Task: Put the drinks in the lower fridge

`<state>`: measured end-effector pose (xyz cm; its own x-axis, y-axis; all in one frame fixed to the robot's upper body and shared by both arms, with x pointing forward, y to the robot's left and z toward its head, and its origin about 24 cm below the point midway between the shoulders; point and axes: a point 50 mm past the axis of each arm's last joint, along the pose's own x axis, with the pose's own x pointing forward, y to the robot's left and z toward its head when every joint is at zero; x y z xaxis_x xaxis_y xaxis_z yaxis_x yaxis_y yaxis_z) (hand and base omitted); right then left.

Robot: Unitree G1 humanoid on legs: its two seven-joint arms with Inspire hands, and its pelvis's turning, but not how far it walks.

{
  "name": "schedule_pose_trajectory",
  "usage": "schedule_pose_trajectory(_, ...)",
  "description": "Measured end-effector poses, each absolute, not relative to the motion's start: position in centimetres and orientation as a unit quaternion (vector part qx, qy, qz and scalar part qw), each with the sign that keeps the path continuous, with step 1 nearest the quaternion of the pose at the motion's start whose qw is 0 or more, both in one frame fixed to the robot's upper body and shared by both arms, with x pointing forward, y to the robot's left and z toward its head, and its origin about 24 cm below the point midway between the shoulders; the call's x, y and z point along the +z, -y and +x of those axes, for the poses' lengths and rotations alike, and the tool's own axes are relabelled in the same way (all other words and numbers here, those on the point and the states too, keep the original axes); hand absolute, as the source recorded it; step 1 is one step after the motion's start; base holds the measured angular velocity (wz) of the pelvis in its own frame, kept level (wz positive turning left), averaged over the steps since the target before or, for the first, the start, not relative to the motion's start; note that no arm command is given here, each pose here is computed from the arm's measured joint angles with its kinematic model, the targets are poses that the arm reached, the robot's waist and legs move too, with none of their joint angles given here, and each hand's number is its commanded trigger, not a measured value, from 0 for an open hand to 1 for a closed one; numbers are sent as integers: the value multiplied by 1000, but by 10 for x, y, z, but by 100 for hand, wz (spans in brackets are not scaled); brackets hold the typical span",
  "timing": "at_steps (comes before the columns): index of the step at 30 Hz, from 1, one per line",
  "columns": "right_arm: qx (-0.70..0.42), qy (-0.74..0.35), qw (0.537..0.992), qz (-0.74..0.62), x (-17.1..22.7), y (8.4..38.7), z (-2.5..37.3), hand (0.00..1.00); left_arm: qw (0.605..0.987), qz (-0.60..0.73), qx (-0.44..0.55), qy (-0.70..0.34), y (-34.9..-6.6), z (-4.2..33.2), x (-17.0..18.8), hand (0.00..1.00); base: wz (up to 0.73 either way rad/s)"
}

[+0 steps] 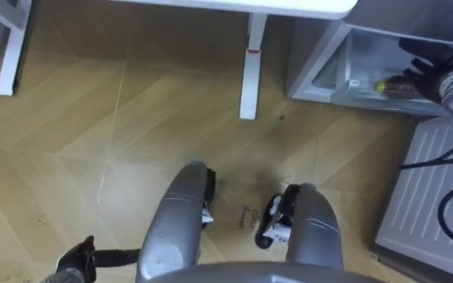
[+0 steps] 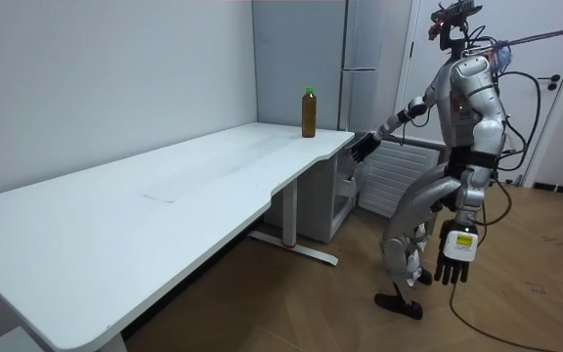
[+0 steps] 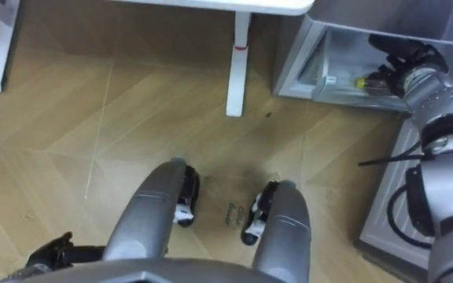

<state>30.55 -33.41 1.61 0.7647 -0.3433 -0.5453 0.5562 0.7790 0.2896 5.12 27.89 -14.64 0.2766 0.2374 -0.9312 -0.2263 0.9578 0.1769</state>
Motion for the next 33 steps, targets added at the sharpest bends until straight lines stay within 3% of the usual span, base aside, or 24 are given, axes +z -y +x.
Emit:
schedule_pose_trajectory(6,-258,-248,910,211,5,341,292,0,799,-11,162,-578,-279,52,-147,0,-10)
schedule_pose_trajectory(10,-295,-254,891,236,-20,348,262,0,793,-37,180,-581,-271,45,-152,0,-10)
schedule_pose_trajectory(18,-317,-387,826,261,-112,322,142,0,773,-93,211,-592,-250,18,-162,0,-1)
schedule_pose_trajectory(24,-309,-452,801,243,-134,310,88,0,757,-106,249,-594,-255,-5,-161,0,-9)
schedule_pose_trajectory(33,-250,-512,796,205,-148,288,61,0,751,-112,261,-596,-253,-16,-160,0,17)
